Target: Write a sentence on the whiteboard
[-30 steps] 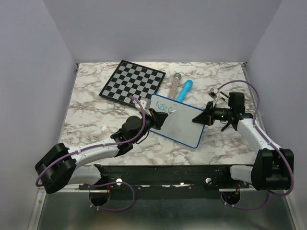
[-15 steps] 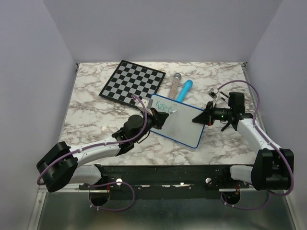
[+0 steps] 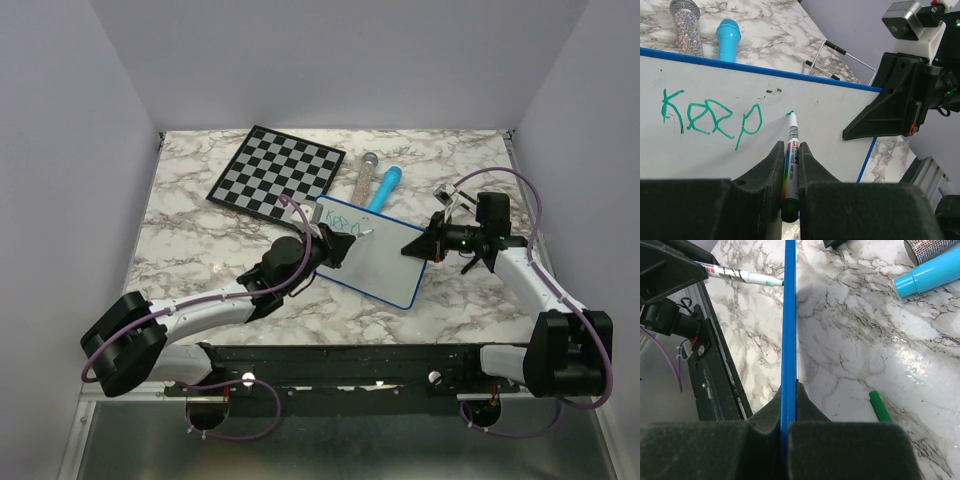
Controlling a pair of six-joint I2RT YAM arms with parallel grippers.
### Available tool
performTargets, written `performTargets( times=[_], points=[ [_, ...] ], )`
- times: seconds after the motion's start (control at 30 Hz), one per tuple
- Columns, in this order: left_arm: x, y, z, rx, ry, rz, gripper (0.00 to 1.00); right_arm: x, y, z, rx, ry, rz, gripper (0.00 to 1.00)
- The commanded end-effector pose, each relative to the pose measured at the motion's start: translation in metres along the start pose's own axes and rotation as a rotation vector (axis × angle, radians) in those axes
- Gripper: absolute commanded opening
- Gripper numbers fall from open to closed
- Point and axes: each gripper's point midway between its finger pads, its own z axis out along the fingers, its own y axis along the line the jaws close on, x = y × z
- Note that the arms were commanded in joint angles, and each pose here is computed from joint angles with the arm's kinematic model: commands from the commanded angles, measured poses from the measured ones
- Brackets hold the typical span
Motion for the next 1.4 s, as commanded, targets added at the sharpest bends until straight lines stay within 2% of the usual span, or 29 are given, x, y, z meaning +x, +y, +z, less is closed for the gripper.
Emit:
performTargets(
  times=[0.0,0.27,0.6,1.37],
  points=[
    [-0.004,-0.012,0.006,0.036,0.0,-0.006,0.0,-0.016,0.004,0.0,-0.013,-0.026,-0.056,0.01],
    [-0.002,-0.018,0.009,0.062,0.01,-0.018,0.0,-0.016,0.004,0.0,-0.011,-0.026,-0.058,0.01],
    [-0.028,-0.016,-0.003,0.041,-0.077,-0.025,0.0,-0.015,0.003,0.0,-0.011,-0.024,-0.057,0.01],
    [-0.025,-0.011,0.01,0.008,-0.058,0.001,0.0,-0.016,0.004,-0.001,-0.01,-0.027,-0.061,0.01]
  ],
)
